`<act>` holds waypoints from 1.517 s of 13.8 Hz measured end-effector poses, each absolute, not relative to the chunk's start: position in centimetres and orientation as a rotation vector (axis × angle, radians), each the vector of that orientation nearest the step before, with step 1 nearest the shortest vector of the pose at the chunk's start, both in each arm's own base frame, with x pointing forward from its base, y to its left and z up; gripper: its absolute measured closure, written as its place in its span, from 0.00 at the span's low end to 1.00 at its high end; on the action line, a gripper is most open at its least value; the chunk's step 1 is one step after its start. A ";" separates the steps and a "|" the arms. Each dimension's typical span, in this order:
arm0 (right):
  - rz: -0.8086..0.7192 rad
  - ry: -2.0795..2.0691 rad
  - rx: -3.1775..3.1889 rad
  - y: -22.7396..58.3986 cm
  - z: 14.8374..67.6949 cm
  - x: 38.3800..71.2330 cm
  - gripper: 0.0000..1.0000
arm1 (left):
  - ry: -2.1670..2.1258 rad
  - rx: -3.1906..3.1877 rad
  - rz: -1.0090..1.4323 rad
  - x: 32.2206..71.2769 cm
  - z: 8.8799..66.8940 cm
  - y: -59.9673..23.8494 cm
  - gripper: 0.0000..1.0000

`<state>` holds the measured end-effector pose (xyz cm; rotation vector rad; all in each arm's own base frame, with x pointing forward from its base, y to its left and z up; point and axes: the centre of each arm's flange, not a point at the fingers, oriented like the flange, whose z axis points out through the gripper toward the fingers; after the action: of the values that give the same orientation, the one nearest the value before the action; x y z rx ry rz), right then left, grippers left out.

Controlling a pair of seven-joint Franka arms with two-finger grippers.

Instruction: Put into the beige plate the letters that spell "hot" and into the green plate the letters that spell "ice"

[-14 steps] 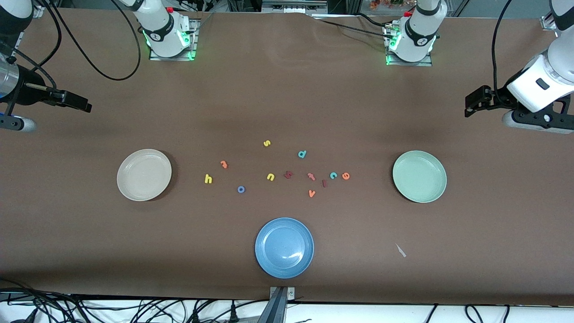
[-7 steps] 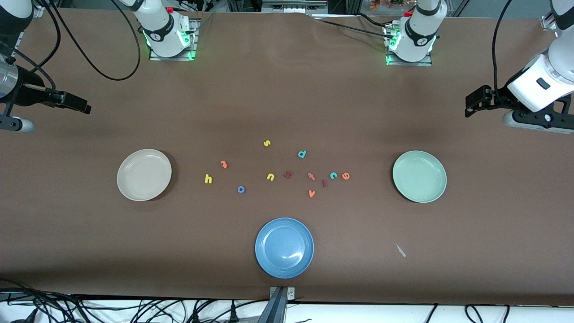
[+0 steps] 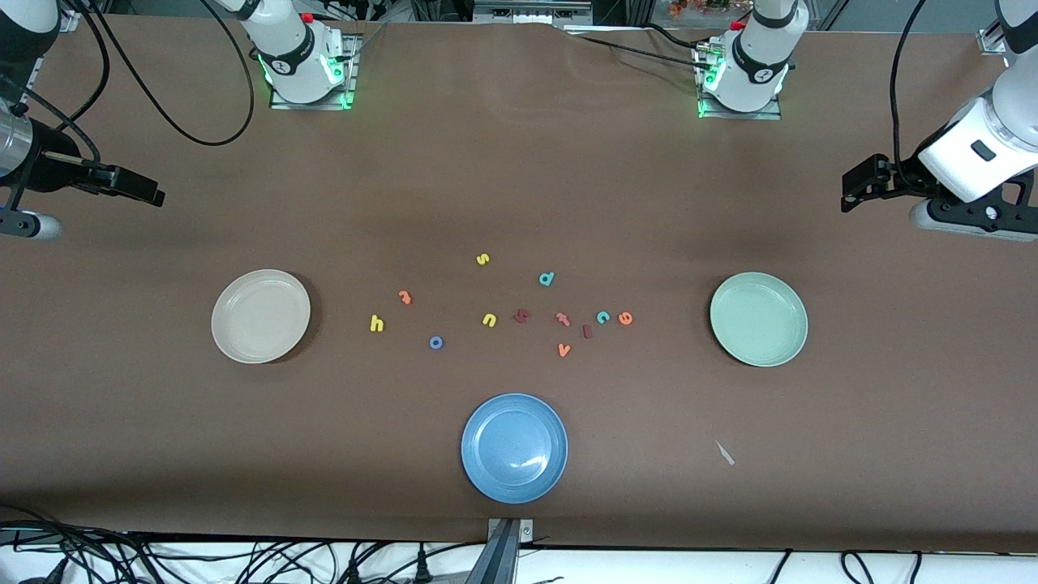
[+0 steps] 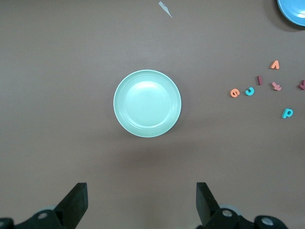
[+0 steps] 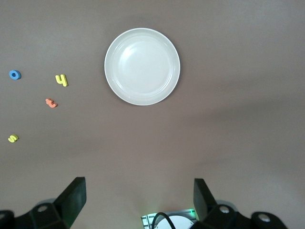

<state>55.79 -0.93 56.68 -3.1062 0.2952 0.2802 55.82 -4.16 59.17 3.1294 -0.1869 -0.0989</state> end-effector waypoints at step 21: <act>0.194 0.202 -3.067 19.5 29.5 64.8 0.00 | -0.691 2.911 -0.369 60.1 41.9 -18.0 0.00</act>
<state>64.78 19.52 29.49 -3.0666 0.2019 0.1935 60.11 -18.01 41.94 2.9108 -0.6913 -0.3695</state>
